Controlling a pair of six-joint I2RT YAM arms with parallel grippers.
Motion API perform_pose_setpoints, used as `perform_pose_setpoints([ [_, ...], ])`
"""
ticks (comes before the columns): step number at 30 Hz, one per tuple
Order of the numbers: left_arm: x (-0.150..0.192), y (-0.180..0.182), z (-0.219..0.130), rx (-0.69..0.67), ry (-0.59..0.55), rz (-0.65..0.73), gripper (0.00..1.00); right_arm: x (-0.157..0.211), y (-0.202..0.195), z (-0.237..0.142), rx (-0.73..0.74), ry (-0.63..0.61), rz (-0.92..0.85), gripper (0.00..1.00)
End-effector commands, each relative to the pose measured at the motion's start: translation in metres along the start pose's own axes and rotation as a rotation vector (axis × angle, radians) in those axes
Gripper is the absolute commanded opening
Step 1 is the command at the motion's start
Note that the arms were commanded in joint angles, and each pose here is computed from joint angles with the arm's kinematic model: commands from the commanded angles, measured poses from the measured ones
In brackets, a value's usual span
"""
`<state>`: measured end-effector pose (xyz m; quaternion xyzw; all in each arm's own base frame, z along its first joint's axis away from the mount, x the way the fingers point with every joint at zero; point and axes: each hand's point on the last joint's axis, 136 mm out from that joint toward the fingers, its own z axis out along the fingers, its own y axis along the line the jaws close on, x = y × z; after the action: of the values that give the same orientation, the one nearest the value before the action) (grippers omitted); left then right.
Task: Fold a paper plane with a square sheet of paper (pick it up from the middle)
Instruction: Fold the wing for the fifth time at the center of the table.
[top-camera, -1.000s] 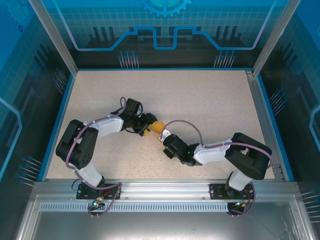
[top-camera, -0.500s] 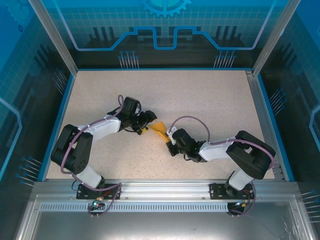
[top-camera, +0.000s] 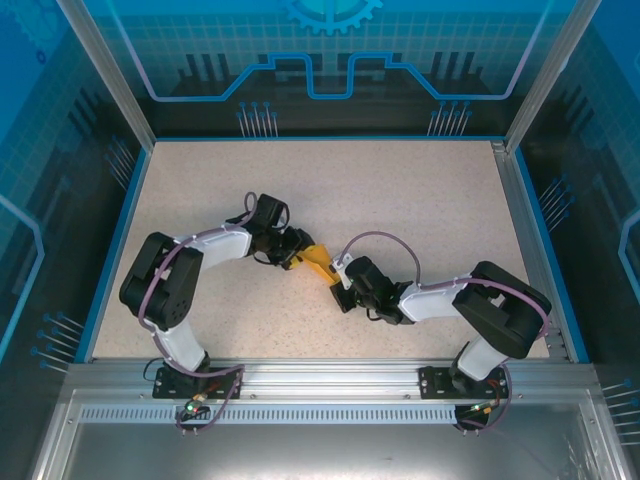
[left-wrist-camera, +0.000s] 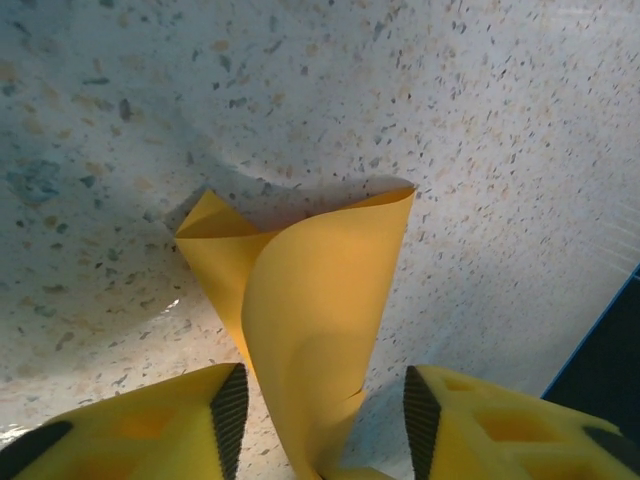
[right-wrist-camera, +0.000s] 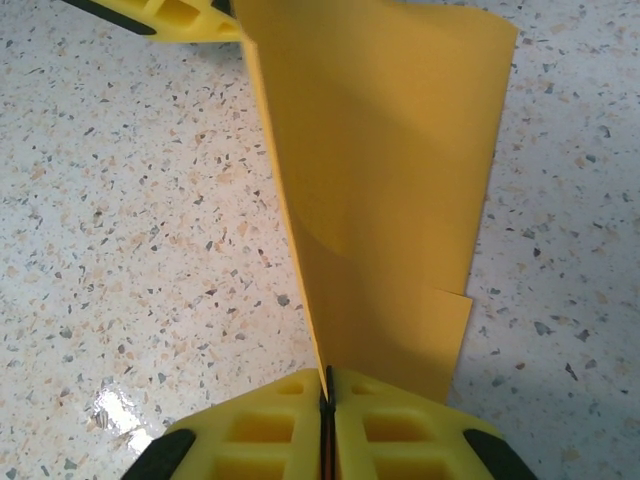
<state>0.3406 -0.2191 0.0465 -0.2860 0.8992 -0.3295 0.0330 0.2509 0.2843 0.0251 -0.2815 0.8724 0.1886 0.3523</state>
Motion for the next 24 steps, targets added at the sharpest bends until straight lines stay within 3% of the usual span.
perform_pose_setpoints([
  [1,0.005,-0.002,-0.001,-0.03,0.032,-0.005,0.38,-0.004,-0.002,0.001,-0.004,-0.013,0.015,0.11],
  [8,0.003,0.007,0.0,-0.079,0.03,-0.016,0.08,0.002,-0.005,0.0,0.009,0.015,-0.024,0.16],
  [24,-0.002,0.003,-0.003,-0.068,0.033,-0.014,0.0,0.005,-0.006,0.0,0.038,0.066,-0.159,0.29],
])
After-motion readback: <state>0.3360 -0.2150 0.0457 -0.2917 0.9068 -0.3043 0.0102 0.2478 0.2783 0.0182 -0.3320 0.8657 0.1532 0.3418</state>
